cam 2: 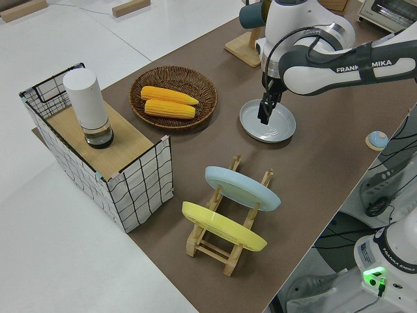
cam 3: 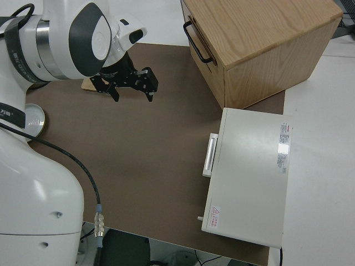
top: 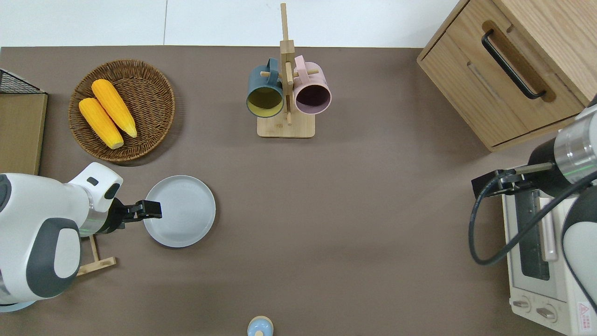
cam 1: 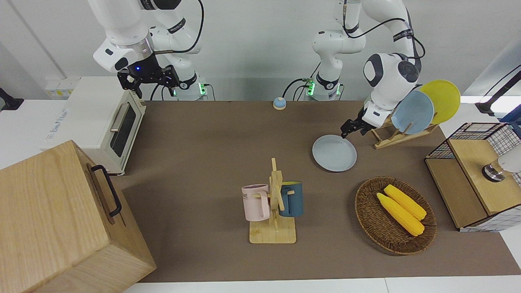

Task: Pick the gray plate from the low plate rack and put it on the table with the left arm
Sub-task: 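Open the left gripper and withdraw it from the plate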

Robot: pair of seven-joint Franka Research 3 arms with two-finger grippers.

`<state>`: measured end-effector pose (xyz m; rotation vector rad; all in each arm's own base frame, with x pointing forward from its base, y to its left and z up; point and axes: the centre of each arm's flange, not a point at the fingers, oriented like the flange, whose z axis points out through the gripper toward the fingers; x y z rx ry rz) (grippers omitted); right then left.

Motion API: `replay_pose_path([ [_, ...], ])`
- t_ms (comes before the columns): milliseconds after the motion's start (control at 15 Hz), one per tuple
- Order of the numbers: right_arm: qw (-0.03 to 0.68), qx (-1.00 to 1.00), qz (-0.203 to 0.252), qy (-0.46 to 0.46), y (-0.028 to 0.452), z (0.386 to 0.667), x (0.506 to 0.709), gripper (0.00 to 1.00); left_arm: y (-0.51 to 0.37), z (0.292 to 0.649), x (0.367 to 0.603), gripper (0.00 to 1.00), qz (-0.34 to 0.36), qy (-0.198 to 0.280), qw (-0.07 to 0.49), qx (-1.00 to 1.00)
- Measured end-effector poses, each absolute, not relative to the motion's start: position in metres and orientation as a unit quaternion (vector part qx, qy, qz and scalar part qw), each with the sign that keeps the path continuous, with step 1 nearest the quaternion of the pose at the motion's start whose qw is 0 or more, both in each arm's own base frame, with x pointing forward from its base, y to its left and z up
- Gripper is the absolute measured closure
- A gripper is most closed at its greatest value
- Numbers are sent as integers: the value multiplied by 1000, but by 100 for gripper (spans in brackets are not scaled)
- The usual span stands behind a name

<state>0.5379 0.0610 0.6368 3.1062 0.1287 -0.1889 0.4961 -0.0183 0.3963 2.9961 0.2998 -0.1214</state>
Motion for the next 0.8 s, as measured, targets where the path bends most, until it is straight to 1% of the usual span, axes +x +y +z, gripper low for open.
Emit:
replay_pose_path([
  [67, 13, 997, -61, 41, 61, 637, 538, 1, -17, 404, 499, 0, -37, 90, 52, 994],
  [200, 13, 997, -61, 41, 61, 637, 538, 1, -15, 431, 508, 0, -30, 75, 30, 996],
  [267, 13, 997, -61, 41, 61, 637, 538, 1, -15, 447, 512, 0, -28, 71, 25, 997],
  [333, 13, 997, -61, 41, 61, 637, 538, 1, -14, 474, 518, 0, -26, 68, 22, 997],
  [467, 13, 997, -61, 41, 61, 637, 538, 1, -12, 501, 522, 0, -21, 62, 8, 998],
  [667, 13, 997, -61, 41, 61, 637, 538, 1, -12, 538, 528, 0, 0, 56, -6, 998],
  [800, 13, 997, -61, 41, 61, 637, 538, 1, -14, 555, 531, 0, 16, 53, -7, 998],
])
